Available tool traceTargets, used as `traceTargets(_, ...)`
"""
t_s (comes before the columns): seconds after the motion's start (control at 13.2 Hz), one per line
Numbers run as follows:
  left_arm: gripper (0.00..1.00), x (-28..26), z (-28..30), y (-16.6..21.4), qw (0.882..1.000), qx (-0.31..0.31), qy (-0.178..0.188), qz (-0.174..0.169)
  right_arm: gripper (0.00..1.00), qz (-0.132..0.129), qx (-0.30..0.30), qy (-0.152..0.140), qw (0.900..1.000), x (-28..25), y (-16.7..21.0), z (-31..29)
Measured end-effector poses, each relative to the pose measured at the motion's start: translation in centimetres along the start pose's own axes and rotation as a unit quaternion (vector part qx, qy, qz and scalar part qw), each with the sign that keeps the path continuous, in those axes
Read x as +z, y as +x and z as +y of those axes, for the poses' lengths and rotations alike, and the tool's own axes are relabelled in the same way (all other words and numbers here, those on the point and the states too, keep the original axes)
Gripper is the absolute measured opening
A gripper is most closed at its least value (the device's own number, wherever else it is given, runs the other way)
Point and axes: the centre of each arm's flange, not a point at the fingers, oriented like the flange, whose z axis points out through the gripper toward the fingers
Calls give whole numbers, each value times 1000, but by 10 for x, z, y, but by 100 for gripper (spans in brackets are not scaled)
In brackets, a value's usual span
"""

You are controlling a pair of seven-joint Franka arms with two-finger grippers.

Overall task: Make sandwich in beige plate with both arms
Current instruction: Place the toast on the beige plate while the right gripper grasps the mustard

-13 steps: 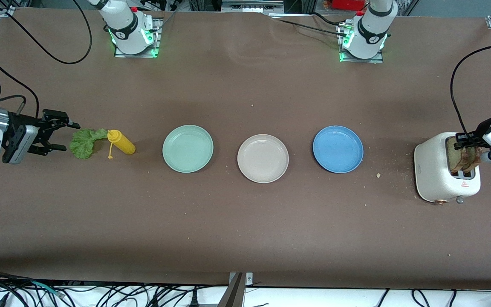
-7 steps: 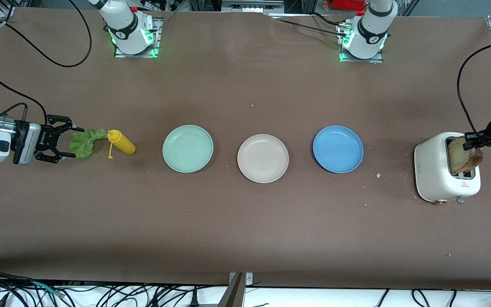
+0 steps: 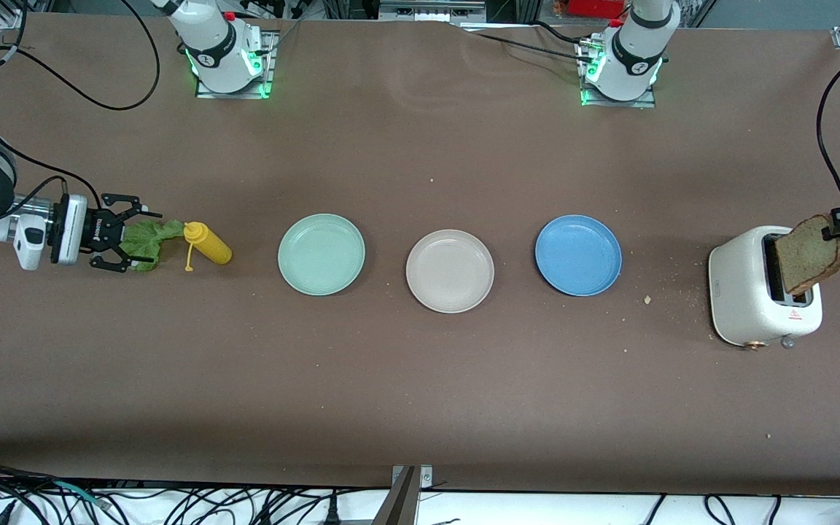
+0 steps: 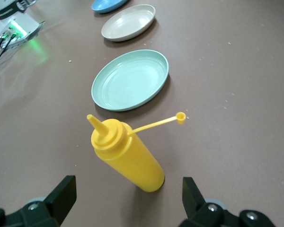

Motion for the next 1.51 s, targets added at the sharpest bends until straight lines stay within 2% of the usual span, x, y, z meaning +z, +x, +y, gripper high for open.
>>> traceTargets(0.15, 8, -9, 37, 7, 999, 24, -24, -23, 100, 16, -37, 0, 999, 10, -8, -2)
traceTargets(0.3, 8, -10, 71, 17, 995, 41, -80, -43, 100, 41, -70, -8, 997, 24, -21, -1)
traceTargets(0.45, 8, 1, 90, 26, 989, 51, -129, -59, 99, 63, -76, -10, 995, 45, -39, -2)
traceTargets(0.61, 8, 14, 120, 36, 980, 67, -174, -70, 99, 73, -73, -6, 995, 59, -54, -5)
traceTargets(0.83, 8, 49, 184, 54, 951, 89, -282, -93, 99, 87, -79, -10, 993, 67, -63, -11)
traceTargets(1.14, 8, 109, 259, 71, 905, 105, -387, -142, 99, 123, -83, -34, 988, 91, -81, -17)
traceTargets(1.36, 8, 151, 298, 77, 870, 123, -450, -162, 99, 136, -75, -39, 987, 108, -93, -15)
traceTargets(1.51, 8, 164, 331, 80, 863, 129, -464, -154, 99, 145, -72, -43, 986, 113, -91, -14)
